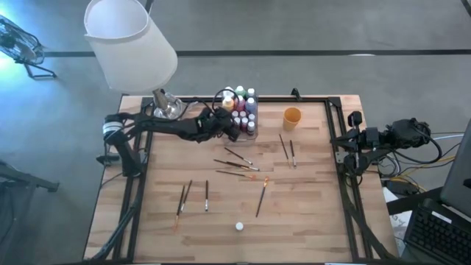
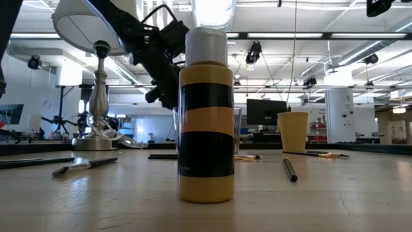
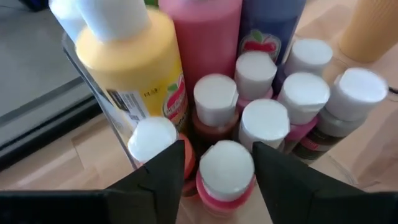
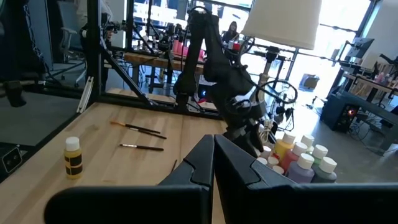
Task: Pick & Place Paint Supplies
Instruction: Put the small yellow paint bottle into the bin
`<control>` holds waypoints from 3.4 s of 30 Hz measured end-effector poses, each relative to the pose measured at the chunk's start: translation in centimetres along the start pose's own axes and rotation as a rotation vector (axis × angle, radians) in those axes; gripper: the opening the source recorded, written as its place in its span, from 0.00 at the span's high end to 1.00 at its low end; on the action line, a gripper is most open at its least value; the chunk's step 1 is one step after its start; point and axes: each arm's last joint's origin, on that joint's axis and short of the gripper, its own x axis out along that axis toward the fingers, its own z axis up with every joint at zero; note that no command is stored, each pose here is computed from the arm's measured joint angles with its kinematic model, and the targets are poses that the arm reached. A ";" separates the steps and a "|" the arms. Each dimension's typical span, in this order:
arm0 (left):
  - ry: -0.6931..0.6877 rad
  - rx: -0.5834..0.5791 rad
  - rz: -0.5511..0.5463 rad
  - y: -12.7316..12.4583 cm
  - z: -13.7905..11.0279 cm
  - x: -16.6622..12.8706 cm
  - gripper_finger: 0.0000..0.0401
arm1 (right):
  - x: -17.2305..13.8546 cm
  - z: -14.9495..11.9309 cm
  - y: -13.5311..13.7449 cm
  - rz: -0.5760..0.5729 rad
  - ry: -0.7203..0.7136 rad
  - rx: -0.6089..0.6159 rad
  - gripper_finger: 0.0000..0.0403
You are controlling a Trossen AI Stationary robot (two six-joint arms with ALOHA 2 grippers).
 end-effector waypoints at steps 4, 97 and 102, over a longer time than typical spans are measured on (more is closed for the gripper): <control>-0.039 -0.003 -0.016 0.0 1.2 -0.8 0.51 | 0.0 0.0 0.0 0.000 0.000 0.000 0.98; 0.078 0.628 -0.993 -18.5 -13.6 -20.4 0.51 | 0.0 0.0 0.0 0.000 0.000 0.000 0.98; 0.068 0.623 -0.999 -19.1 -13.4 -20.4 0.51 | 0.0 0.0 0.0 0.000 0.001 0.000 0.98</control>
